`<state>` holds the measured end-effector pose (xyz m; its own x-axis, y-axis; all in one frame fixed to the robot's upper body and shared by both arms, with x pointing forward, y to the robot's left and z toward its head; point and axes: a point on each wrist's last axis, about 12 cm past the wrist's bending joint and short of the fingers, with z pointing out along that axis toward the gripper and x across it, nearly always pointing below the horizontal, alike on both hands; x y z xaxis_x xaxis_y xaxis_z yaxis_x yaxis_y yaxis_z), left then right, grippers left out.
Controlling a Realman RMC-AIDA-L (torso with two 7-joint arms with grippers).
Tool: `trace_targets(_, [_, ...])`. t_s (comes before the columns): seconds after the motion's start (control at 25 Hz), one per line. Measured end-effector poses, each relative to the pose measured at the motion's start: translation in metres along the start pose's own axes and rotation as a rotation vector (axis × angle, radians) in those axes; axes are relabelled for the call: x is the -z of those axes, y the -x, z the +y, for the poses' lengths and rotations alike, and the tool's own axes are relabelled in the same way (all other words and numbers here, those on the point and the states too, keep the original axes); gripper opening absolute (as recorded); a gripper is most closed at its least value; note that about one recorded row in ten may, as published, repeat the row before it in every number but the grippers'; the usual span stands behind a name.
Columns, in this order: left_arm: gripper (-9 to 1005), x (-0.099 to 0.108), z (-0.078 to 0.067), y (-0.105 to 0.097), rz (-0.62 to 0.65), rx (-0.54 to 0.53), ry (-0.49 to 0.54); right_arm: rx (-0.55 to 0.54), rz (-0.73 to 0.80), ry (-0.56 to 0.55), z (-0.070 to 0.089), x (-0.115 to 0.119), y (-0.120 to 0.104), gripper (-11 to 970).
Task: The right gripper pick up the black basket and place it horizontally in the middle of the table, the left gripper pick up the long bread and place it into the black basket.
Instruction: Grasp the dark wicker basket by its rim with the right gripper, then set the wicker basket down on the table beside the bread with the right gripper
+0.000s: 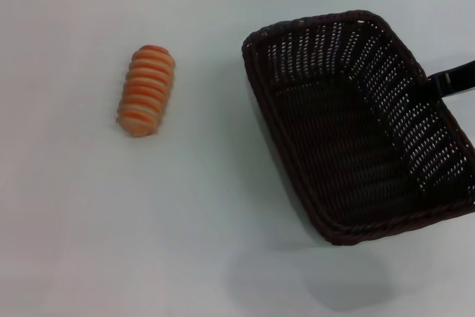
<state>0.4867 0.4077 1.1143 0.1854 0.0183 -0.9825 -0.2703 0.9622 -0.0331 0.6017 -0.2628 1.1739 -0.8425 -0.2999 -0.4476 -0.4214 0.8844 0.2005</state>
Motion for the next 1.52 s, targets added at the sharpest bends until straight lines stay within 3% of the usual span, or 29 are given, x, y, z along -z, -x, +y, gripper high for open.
trace_targets(0.32, [845, 0.001, 0.000, 0.000, -0.001, 0.001, 0.002, 0.096, -0.004, -0.066, -0.009, 0.006, 0.000, 215])
trace_targets(0.88, [845, 0.004, -0.002, 0.003, -0.006, 0.008, 0.001, 0.360, -0.068, -0.218, -0.030, 0.050, 0.024, 181])
trace_targets(0.96, [845, 0.004, -0.003, 0.003, -0.005, 0.009, -0.001, 0.456, -0.093, -0.183, -0.026, 0.051, 0.028, 181])
trace_targets(1.08, [845, 0.004, -0.004, 0.004, -0.004, 0.010, -0.006, 0.501, -0.131, -0.125, -0.023, 0.055, 0.034, 180])
trace_targets(1.36, [845, 0.006, -0.006, 0.005, -0.004, 0.012, -0.011, 0.541, -0.210, 0.003, -0.034, 0.082, 0.053, 180])
trace_targets(1.52, [845, 0.008, -0.007, 0.006, 0.004, 0.015, -0.011, 0.569, -0.213, 0.047, -0.034, 0.083, 0.058, 181])
